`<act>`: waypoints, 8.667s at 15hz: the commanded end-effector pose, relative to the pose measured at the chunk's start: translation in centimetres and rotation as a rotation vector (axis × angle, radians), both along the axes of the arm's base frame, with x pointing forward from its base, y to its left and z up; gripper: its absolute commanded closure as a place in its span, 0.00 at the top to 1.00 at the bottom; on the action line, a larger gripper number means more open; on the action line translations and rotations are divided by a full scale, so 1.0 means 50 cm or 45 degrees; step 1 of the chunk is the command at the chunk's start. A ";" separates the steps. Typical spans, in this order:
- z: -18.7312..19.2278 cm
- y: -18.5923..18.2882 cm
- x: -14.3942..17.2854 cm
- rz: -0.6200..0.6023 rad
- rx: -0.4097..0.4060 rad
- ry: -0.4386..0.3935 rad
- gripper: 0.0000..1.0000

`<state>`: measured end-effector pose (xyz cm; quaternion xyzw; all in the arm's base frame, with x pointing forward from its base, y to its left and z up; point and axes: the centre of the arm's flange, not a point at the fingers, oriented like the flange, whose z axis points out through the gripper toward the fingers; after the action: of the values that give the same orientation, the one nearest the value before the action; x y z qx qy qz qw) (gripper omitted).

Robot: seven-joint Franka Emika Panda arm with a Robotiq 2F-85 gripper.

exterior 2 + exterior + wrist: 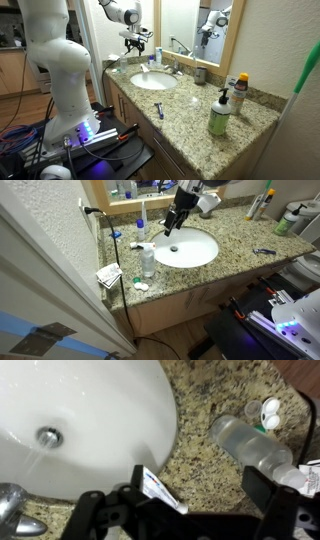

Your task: Move the white tube to the right side of the sink counter

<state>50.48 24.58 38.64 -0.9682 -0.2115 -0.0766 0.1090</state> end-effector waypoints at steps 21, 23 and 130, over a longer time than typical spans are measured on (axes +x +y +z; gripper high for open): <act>-0.267 0.178 0.126 0.188 -0.147 -0.519 1.00; -0.282 0.194 0.148 0.171 -0.174 -0.533 1.00; -0.097 -0.907 0.248 -1.576 -0.175 -0.159 0.68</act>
<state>65.08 -21.21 28.51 -0.9052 0.3935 -0.1461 -0.0666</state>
